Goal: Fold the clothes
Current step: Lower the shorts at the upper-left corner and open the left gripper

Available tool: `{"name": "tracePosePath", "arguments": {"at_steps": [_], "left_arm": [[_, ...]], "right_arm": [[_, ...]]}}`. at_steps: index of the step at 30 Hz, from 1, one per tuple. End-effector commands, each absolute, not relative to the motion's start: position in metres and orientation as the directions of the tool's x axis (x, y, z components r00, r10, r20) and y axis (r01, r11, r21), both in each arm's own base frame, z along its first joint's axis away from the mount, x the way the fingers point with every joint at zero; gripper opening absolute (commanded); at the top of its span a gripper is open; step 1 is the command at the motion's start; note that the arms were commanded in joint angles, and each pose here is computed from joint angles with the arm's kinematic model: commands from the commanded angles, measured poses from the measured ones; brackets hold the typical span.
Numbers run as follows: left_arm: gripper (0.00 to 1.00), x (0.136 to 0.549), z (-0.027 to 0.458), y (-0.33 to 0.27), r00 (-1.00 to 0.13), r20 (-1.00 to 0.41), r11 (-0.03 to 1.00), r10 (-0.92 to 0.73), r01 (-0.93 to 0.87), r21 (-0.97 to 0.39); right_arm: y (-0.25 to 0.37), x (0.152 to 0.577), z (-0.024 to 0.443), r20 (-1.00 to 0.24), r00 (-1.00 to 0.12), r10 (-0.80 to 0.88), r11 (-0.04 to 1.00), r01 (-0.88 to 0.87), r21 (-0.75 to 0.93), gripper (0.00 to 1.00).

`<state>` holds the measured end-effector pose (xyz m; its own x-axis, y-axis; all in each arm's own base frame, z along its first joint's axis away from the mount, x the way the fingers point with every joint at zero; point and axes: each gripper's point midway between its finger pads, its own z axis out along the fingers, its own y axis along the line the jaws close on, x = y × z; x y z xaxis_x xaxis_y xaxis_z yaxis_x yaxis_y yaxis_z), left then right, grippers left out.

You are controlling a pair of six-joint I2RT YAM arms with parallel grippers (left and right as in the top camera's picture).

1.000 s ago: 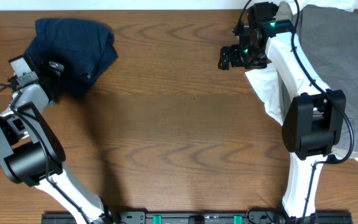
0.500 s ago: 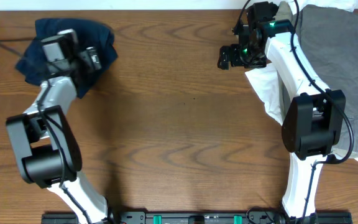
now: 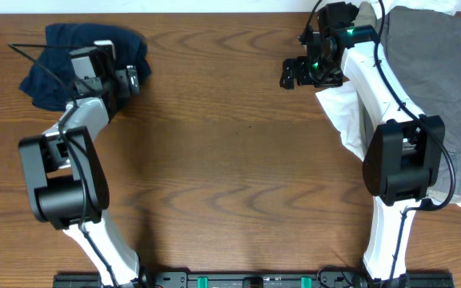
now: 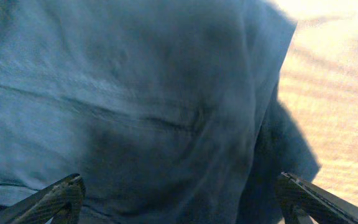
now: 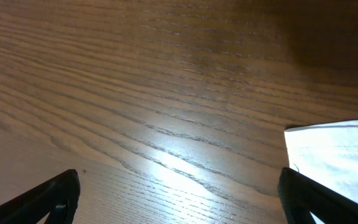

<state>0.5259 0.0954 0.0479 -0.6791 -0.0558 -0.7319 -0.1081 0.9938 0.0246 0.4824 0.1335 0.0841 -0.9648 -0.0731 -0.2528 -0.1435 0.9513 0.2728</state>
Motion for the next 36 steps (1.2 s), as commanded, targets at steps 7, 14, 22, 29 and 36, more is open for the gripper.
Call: {"name": "tracePosePath", "arguments": {"at_steps": [7, 14, 22, 29, 36], "left_arm": [[0.98, 0.508, -0.001, 0.095, -0.779, -0.624, 0.995, 0.053, -0.014, 0.102], [0.98, 0.504, 0.013, 0.090, -0.782, -0.620, 0.995, 0.058, -0.007, 0.103], [0.98, 0.489, 0.075, 0.092, -0.761, -0.648, 0.992, 0.001, -0.080, 0.096], [0.99, 0.507, 0.159, 0.091, -0.589, -0.807, 0.989, 0.034, -0.099, 0.114], [0.98, 0.561, 0.177, 0.102, -0.352, -0.933, 0.982, 0.076, -0.134, 0.131]], "right_arm": [[0.138, 0.486, 0.094, -0.275, -0.959, -0.065, 0.950, -0.144, 0.278, 0.99], [0.138, 0.486, 0.094, -0.274, -0.959, -0.066, 0.950, -0.144, 0.278, 0.99], [0.138, 0.485, 0.094, -0.273, -0.959, -0.072, 0.949, -0.150, 0.276, 0.99], [0.139, 0.486, 0.095, -0.277, -0.958, -0.072, 0.949, -0.151, 0.277, 0.99], [0.139, 0.486, 0.094, -0.275, -0.959, -0.072, 0.949, -0.151, 0.277, 0.99]]}}
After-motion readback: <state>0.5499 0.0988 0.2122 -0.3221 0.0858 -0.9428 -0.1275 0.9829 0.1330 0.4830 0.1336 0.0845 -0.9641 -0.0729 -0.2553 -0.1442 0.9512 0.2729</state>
